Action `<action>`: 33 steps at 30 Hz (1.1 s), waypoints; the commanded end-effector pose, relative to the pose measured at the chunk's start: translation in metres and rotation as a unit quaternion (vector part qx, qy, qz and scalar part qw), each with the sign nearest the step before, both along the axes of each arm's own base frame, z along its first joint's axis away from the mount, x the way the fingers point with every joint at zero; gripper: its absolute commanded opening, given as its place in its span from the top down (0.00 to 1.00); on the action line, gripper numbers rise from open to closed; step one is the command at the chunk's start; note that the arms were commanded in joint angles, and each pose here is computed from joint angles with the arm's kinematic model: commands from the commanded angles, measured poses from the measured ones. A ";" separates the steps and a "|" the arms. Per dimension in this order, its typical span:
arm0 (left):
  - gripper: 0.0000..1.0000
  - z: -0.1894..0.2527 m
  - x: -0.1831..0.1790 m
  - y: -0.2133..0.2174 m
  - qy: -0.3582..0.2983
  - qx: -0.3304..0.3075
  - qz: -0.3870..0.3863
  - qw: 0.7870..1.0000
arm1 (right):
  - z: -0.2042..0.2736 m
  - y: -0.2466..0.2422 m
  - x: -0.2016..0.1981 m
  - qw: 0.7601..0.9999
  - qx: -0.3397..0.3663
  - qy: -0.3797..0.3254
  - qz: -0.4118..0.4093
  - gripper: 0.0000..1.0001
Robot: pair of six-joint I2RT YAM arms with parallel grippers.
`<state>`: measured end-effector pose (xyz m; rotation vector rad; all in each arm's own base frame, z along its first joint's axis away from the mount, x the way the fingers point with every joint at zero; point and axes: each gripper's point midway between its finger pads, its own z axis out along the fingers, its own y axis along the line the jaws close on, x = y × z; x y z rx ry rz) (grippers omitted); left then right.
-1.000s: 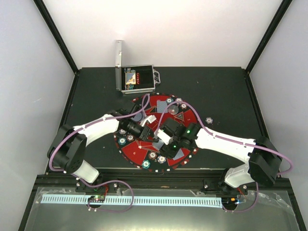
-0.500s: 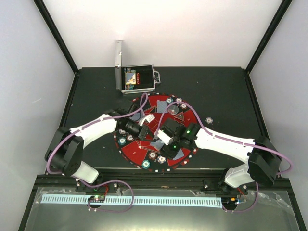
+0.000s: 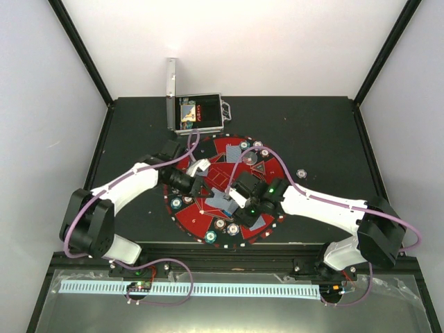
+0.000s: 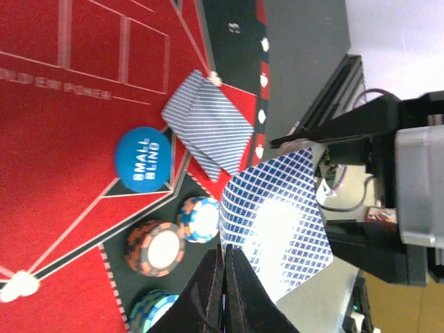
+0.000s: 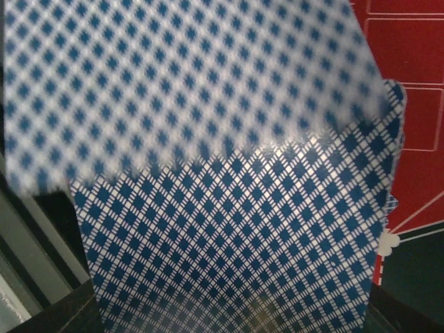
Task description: Distribute texas hold em gaming equipment
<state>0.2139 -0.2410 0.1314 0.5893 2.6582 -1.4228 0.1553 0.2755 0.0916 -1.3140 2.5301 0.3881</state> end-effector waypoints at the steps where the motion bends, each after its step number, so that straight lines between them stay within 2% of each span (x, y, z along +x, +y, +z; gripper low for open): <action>1: 0.99 -0.001 0.018 0.023 -0.038 0.039 0.034 0.998 | 0.011 -0.005 0.016 0.998 0.001 -0.040 -0.044 0.39; 10: 0.99 0.006 0.081 0.068 -0.073 0.048 0.132 0.987 | 0.016 -0.016 0.038 0.993 0.002 -0.062 -0.101 0.39; 16: 0.98 0.004 0.133 0.078 -0.074 0.027 0.152 0.985 | 0.018 -0.017 0.045 0.992 0.007 -0.067 -0.111 0.39; 19: 0.98 -0.011 0.153 0.077 -0.065 0.020 0.162 0.984 | 0.018 -0.017 0.047 0.991 0.010 -0.069 -0.114 0.39; 27: 0.98 -0.028 0.188 0.070 -0.060 -0.008 0.179 0.982 | 0.017 -0.015 0.052 0.990 0.017 -0.065 -0.120 0.39; 33: 0.98 -0.047 0.202 0.072 -0.049 0.004 0.178 0.983 | 0.017 -0.013 0.053 0.991 0.017 -0.063 -0.118 0.39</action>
